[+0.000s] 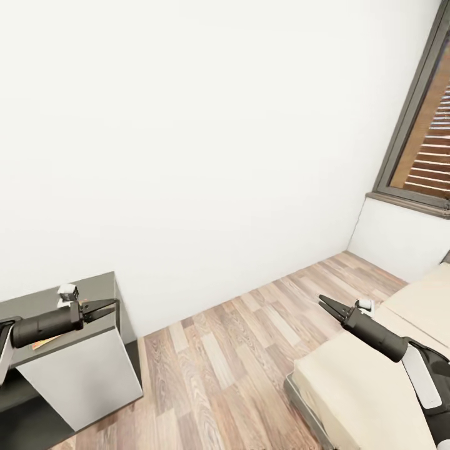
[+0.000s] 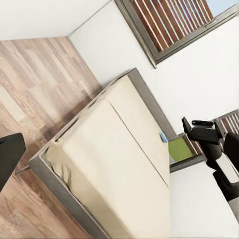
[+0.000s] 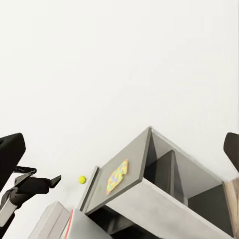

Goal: Put all the toys in the child's room - the three board games (two on the bed and one on the table), the two jigsaw puzzles on the table, and the tennis ball on the table - inside the toy box on the table in the child's room.

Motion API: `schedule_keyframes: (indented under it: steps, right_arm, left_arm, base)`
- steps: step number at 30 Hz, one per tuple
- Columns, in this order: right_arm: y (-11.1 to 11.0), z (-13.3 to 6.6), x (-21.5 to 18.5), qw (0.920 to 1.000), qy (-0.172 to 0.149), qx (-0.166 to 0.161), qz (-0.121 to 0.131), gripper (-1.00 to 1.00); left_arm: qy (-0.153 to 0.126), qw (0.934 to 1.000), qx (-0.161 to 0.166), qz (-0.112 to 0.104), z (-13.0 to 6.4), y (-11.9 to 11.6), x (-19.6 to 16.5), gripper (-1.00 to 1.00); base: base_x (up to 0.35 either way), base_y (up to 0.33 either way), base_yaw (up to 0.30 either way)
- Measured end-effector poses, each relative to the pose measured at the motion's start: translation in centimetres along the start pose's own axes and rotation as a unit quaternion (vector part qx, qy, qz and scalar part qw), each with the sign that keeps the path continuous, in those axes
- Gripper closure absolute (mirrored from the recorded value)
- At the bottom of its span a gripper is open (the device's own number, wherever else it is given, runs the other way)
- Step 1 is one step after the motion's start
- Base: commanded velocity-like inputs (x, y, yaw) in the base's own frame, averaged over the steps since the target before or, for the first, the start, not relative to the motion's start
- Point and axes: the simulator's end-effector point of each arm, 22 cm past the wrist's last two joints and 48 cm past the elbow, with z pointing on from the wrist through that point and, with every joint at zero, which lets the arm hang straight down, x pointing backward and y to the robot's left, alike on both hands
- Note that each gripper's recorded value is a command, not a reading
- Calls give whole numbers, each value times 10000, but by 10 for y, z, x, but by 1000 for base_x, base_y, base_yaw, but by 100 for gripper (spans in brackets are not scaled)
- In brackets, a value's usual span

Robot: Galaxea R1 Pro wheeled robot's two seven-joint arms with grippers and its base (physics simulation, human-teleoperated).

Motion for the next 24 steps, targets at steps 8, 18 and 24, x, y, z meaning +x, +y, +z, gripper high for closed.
schedule_keyframes:
  steps: [8,18,24]
  right_arm:
    - [-2,0,1,10000,8,13,15,-100]
    - [-5,0,2,10000,18,29,33,-100]
    - [-6,0,3,10000,24,38,42,-100]
  left_arm:
    - [9,10000,-8,-17,1,2,1,-100]
    - [26,10000,-18,-38,2,4,2,-100]
    - [32,10000,-24,-50,2,6,3,-100]
  base:
    - [-2,0,-258]
    - [-48,0,-258]
    - [-45,0,-258]
